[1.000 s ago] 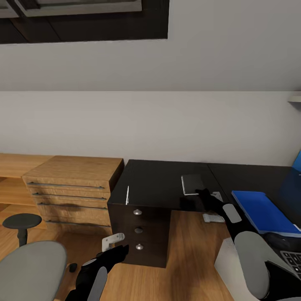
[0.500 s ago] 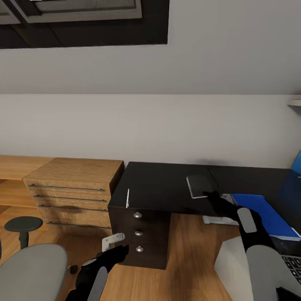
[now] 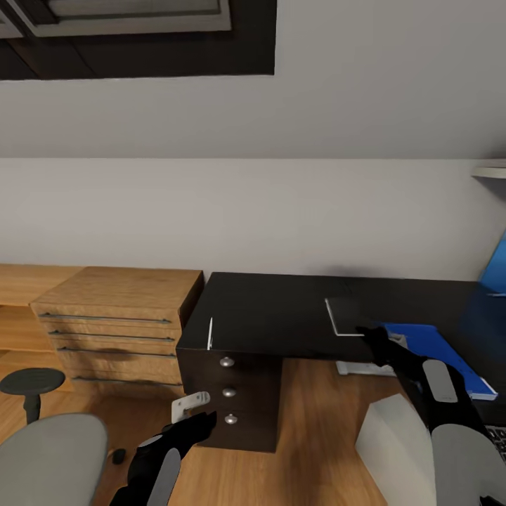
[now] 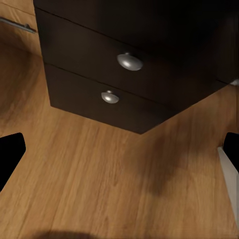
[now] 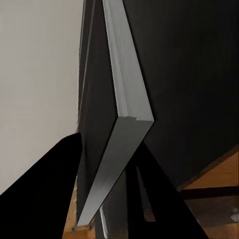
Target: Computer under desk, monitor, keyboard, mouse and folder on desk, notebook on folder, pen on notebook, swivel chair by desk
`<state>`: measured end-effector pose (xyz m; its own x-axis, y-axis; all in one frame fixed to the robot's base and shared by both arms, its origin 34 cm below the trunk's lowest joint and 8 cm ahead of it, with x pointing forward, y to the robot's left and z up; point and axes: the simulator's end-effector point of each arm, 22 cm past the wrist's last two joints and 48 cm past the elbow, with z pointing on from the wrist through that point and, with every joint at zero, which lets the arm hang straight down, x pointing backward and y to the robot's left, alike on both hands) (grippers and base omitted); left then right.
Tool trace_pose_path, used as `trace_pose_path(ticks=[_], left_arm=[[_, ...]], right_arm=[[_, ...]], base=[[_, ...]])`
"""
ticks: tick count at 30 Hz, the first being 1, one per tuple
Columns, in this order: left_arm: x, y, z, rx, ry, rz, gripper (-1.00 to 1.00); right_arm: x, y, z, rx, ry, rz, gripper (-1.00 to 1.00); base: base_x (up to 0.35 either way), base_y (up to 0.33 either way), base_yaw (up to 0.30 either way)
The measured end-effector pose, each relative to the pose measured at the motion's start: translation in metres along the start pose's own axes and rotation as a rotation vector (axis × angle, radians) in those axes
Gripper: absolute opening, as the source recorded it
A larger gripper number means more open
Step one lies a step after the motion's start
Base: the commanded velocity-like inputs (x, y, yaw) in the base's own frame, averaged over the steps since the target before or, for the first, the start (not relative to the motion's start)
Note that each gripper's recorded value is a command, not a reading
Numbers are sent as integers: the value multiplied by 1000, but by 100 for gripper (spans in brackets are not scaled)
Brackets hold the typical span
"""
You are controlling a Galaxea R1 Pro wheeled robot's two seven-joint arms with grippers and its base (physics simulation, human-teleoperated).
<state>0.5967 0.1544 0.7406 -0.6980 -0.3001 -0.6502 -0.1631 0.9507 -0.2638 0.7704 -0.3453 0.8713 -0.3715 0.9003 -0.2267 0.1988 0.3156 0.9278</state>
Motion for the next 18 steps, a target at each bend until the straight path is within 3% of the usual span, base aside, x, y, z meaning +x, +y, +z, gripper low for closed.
trace_pose_path(ticks=[7,14,18], left_arm=[[0,1,0,-1,0,0,100],[0,0,0,0,0,0,100],[0,0,0,0,0,0,100]], right_arm=[[-12,-3,-6,7,-17,-7,-100],[-31,-6,-7,14,-96,-23,-100],[-32,-6,-7,17,-103,-26,-100]], base=[[0,0,-276],[0,0,-298],[0,0,-298]])
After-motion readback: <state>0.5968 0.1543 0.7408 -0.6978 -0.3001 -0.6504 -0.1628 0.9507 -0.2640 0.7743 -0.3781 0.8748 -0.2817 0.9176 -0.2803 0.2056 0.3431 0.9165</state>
